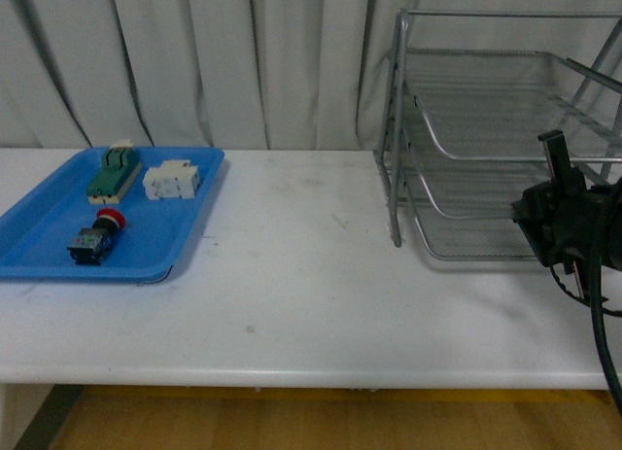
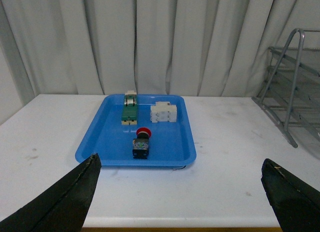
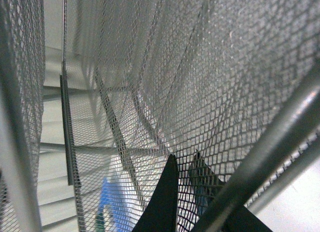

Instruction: Place button on rack with both arms

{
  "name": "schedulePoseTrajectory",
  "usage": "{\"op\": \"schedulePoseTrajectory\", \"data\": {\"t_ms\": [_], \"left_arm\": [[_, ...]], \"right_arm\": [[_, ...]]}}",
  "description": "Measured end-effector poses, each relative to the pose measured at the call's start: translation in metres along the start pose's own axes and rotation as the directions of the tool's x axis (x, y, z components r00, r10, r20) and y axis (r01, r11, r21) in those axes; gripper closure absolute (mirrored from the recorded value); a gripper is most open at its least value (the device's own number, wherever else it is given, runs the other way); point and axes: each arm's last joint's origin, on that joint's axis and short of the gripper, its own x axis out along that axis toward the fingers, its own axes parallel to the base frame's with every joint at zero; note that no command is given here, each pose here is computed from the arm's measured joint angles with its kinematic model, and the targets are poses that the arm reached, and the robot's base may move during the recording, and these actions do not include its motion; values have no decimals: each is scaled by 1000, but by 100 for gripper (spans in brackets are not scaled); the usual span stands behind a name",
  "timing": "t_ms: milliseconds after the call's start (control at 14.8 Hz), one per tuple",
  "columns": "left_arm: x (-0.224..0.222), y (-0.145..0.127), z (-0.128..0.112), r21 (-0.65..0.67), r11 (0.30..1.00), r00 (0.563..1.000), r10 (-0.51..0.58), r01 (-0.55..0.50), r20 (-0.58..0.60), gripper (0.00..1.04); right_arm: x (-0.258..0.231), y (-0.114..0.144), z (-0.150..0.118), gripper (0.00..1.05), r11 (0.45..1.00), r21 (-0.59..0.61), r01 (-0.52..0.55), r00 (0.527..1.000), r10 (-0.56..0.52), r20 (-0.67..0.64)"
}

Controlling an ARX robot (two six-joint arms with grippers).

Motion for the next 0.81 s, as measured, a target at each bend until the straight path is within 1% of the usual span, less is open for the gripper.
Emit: {"op": "schedulePoseTrajectory", "data": {"t_ms": [135, 338, 541, 609, 744, 811], "left_arm": [[0, 0, 0, 0, 1000, 1000, 0, 0, 0, 7], [0, 0, 0, 0, 1000, 1000, 0, 0, 0, 7], [0, 0, 0, 0, 1000, 1000, 0, 0, 0, 7], [0, 0, 0, 0, 1000, 1000, 0, 0, 0, 7], [0, 0, 0, 0, 1000, 1000, 0, 0, 0, 7], [0, 0, 0, 0, 1000, 1000, 0, 0, 0, 7]], "right_arm": [[-28, -13, -6, 99, 996, 84, -9, 1000, 9, -3], [-71, -25, -16, 100, 994, 108, -15, 1000, 17, -15], [-93, -31, -21, 100, 995, 103, -16, 1000, 17, -12], [-102, -32, -20, 85, 999, -45, -8, 1000, 7, -14], [-119, -28, -18, 61, 982, -189, -27, 1000, 27, -6], [-129, -30, -18, 50, 970, -240, -36, 999, 35, -7]]}}
